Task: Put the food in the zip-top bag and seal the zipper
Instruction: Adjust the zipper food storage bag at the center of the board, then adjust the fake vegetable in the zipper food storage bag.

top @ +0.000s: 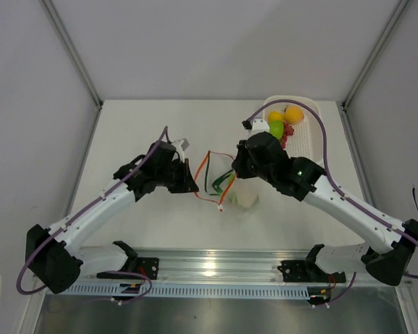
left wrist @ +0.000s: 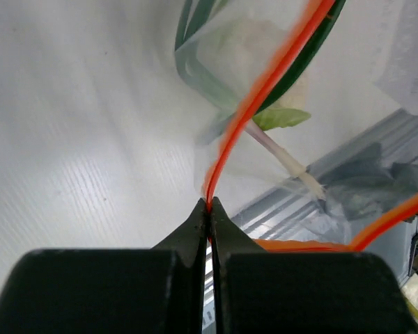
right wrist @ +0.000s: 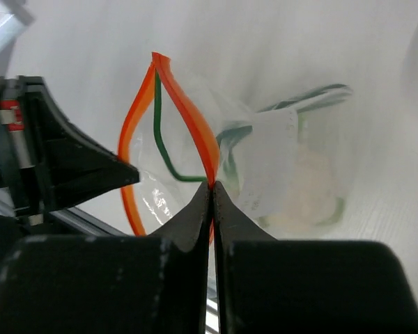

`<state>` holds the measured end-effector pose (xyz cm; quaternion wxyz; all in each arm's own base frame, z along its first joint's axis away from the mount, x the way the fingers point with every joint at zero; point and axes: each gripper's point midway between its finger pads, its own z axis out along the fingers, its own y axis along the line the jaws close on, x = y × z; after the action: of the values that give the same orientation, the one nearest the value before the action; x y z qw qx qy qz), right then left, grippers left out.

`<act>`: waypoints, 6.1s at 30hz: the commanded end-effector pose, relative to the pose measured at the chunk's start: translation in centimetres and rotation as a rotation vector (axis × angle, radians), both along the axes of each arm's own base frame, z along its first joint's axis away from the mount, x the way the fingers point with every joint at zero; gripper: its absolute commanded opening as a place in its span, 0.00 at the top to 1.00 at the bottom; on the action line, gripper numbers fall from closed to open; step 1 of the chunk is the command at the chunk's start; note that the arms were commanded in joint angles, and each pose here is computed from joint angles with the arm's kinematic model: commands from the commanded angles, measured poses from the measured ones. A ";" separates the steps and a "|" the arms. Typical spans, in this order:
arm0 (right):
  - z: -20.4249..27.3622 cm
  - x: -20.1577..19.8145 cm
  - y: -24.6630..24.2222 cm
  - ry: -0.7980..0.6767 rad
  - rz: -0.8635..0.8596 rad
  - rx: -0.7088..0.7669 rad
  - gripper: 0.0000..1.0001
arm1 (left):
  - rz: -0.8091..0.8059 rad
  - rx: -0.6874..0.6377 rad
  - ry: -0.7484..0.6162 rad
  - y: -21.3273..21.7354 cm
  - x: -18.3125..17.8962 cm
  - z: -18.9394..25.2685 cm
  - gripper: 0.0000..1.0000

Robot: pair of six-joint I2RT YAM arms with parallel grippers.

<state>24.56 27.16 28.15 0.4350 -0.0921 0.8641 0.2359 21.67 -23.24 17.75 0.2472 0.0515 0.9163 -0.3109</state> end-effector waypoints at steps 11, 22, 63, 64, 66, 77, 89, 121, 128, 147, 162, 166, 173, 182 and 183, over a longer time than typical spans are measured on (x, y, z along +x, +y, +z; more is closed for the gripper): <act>0.6 0.8 0.3 -0.030 -0.001 0.005 0.95 | -0.010 -0.146 -0.130 -0.3 -0.5 4.8 0.99; 5.3 -0.2 2.7 -0.090 0.053 0.039 0.47 | -0.001 -0.130 -0.141 -0.1 -0.1 4.2 0.99; -5.1 0.7 13.0 0.161 0.151 -0.008 0.67 | 0.020 -0.188 -0.212 1.2 -1.8 7.5 0.99; -5.5 0.8 13.1 0.164 0.153 -0.016 0.67 | 0.021 -0.188 -0.212 1.2 -1.7 7.6 0.99; -6.1 0.9 13.2 0.167 0.153 -0.026 0.69 | 0.020 -0.188 -0.211 1.2 -1.8 7.5 0.99; -9.2 1.1 12.5 0.188 0.135 -0.096 0.93 | 0.021 -0.187 -0.220 1.3 -1.7 7.8 1.00; -2.6 0.5 11.4 0.056 0.148 0.038 0.36 | 0.024 -0.163 -0.201 1.4 -1.7 6.6 0.99; -3.0 -1.8 12.7 0.113 0.142 0.120 0.72 | 0.086 -0.228 -0.246 2.4 -2.3 8.2 0.99; -3.0 -0.2 12.9 0.118 0.126 0.142 0.69 | 0.080 -0.230 -0.243 2.2 -2.3 8.1 1.00; -1.1 1.1 11.2 0.071 0.069 0.190 0.70 | 0.072 -0.224 -0.246 2.2 -2.3 8.1 0.99; 0.0 1.1 11.3 0.053 0.080 0.219 0.71 | 0.073 -0.223 -0.244 2.1 -2.3 7.8 0.99; 0.0 1.2 11.5 0.055 0.083 0.226 0.71 | 0.072 -0.225 -0.238 2.1 -2.2 7.7 0.99; -0.2 1.3 12.5 0.066 0.101 0.237 0.71 | 0.074 -0.224 -0.243 2.1 -2.3 7.9 1.00; -2.2 1.7 13.4 0.092 0.115 0.216 0.72 | 0.073 -0.231 -0.249 2.1 -2.3 8.3 1.00; -2.5 1.7 13.5 0.098 0.120 0.211 0.72 | 0.073 -0.230 -0.248 2.1 -2.3 8.2 0.99</act>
<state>25.59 39.61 24.83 0.3772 -0.0873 0.8579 0.3378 19.21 -20.89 24.75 0.3615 0.0265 0.8502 -0.3818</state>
